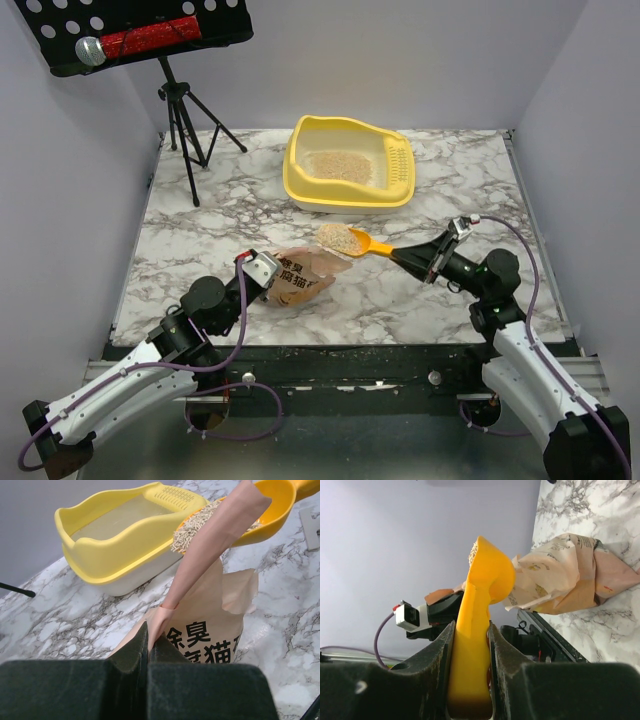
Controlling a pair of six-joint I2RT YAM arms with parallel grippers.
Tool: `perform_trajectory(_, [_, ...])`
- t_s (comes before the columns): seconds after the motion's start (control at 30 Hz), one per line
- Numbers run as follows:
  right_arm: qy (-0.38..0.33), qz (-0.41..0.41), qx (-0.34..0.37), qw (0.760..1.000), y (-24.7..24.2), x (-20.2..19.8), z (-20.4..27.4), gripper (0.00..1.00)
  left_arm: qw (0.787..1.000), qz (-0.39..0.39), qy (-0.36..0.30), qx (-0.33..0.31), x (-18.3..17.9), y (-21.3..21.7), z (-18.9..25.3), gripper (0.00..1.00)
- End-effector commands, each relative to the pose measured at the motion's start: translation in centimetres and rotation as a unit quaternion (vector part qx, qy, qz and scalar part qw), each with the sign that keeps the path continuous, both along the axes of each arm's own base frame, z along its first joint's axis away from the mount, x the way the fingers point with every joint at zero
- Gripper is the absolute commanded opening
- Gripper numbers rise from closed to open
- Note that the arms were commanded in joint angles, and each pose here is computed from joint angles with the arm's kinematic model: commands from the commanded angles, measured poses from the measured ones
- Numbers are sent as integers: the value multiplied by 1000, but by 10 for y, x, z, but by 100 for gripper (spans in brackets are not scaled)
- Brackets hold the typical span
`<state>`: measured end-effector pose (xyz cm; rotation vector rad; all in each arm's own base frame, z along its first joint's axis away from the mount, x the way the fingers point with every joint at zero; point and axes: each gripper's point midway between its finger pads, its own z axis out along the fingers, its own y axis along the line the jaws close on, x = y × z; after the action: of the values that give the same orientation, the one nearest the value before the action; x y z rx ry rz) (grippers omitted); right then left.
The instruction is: Fill the litter box with clean litter
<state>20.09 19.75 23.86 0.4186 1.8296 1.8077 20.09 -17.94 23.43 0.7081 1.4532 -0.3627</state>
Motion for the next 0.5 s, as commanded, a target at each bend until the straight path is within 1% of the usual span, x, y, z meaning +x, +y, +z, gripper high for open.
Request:
perform_trajectory(0.0, [-27,-35,23,999,-5,17,31,1,998,-4,-38,-53,-1,-3,33,0])
perform_trajectory(0.17, [-25,-48,33,998,-5,34,38,1,998,-4,-36,-49,0,-4,31,0])
perform_trajectory(0.47, [-44,-74,44,995,-4,70,59,1,998,-7,-37,-51,-1,-4,32,0])
